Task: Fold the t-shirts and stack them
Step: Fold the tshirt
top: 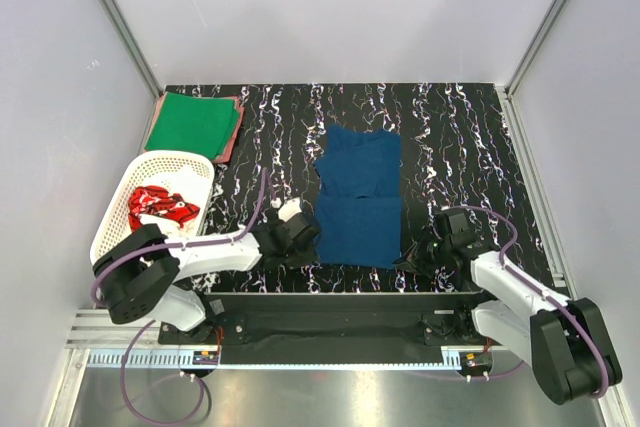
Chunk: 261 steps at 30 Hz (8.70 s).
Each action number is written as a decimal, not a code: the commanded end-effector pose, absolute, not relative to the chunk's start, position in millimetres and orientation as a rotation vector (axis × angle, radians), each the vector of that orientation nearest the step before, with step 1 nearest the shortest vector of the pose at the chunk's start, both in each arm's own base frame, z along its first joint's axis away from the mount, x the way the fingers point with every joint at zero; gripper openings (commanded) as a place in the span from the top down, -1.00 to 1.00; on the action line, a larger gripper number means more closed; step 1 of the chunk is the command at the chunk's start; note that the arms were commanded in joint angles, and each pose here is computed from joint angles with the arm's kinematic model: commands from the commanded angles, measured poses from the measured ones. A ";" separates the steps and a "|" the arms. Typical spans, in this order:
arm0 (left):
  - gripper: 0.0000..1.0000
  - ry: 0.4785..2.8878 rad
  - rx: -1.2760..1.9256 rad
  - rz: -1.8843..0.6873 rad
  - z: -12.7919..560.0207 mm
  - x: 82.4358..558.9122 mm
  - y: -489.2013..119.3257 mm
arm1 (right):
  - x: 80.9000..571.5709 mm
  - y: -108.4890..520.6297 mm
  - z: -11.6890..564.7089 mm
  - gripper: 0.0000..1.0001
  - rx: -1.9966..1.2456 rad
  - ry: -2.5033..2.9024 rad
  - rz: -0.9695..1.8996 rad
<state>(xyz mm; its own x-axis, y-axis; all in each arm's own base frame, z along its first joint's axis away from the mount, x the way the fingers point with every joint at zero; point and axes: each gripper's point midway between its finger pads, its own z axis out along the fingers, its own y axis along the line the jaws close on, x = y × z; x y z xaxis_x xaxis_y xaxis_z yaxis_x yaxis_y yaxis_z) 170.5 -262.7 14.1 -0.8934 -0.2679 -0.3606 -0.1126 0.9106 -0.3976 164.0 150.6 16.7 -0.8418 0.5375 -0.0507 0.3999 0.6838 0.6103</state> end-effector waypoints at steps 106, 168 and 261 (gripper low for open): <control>-0.02 2.476 0.159 -0.797 71.2 443.5 -281.8 | 419.1 137.9 72.1 -0.60 0.285 2.572 0.861; 0.62 2.443 0.270 -0.806 70.0 416.3 -264.8 | 393.3 175.4 55.1 0.40 0.007 2.460 1.046; -0.33 2.584 -0.087 -0.762 44.5 367.5 -202.7 | 381.0 203.3 48.5 0.40 0.062 2.523 1.289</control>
<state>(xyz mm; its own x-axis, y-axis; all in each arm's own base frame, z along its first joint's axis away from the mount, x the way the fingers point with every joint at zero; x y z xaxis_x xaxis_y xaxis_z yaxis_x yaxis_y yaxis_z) 351.3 -183.9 35.4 -0.9212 -0.1899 -0.3396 -0.0166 0.8912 -0.4534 373.9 197.4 36.1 -0.9647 0.1837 -0.1885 -0.0393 0.6076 0.7933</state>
